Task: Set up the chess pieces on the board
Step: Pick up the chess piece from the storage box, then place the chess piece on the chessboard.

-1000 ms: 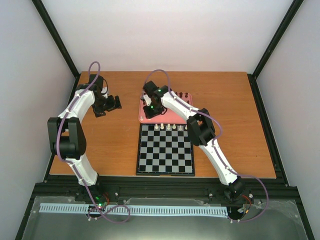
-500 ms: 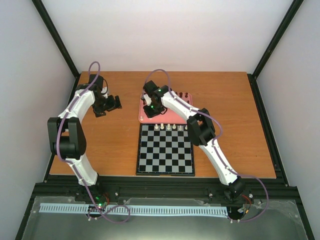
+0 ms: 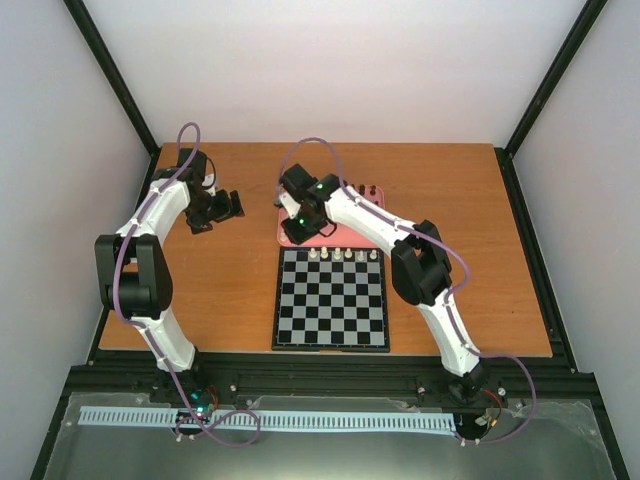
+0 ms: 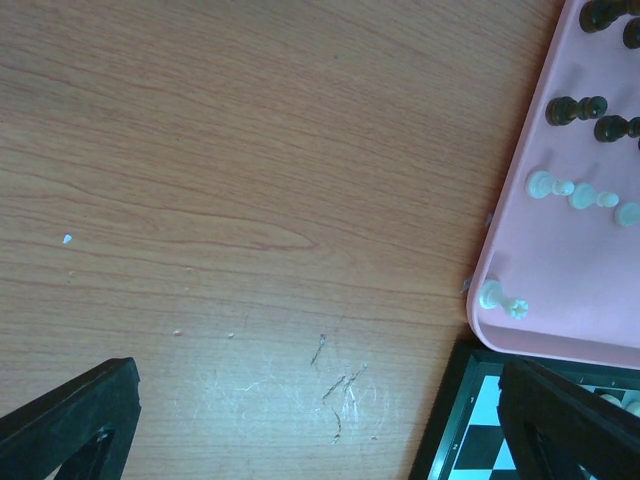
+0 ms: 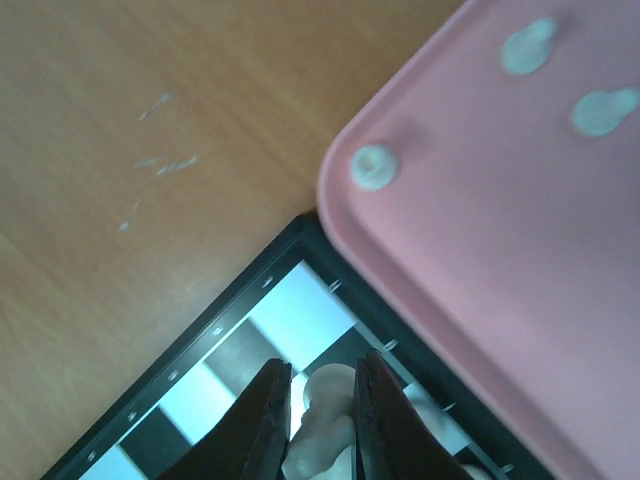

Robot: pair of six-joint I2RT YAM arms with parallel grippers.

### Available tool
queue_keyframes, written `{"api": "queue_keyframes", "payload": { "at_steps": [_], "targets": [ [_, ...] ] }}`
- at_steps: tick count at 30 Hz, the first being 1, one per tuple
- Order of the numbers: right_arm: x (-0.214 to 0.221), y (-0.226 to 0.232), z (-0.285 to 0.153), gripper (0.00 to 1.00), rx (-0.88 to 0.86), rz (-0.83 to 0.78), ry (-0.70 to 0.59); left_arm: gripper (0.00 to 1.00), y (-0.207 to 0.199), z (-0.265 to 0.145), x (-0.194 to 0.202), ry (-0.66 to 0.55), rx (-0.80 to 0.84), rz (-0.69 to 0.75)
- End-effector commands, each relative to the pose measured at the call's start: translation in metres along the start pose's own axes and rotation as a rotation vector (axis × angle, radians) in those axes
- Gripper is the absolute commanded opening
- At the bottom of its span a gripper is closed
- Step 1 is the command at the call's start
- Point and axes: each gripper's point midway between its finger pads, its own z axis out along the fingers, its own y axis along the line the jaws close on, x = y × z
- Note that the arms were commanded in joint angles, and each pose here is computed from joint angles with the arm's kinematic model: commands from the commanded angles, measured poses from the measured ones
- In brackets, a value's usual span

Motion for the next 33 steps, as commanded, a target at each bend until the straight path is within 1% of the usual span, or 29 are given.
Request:
{"api": "queue_keyframes", "payload": {
  "at_steps": [1,6,11,24,33],
  "targets": [
    [0.016,0.012,0.003,0.1,0.001,-0.049,0.008,1.0,-0.006,-0.01,-0.007,-0.044,0.02,-0.001],
    [0.031,0.009,0.013,0.1,-0.001,-0.045,0.016,1.0,-0.006,-0.012,-0.006,-0.048,0.019,-0.001],
    [0.034,0.003,0.022,0.1,0.024,-0.047,0.004,1.0,-0.005,-0.012,-0.004,-0.048,0.021,-0.001],
    [0.021,0.007,0.022,0.1,0.022,-0.086,-0.032,1.0,-0.006,-0.011,-0.005,-0.047,0.025,-0.002],
    [0.023,0.003,0.031,0.1,0.035,-0.085,-0.004,1.0,-0.006,-0.01,-0.004,-0.044,0.022,-0.002]
  ]
}}
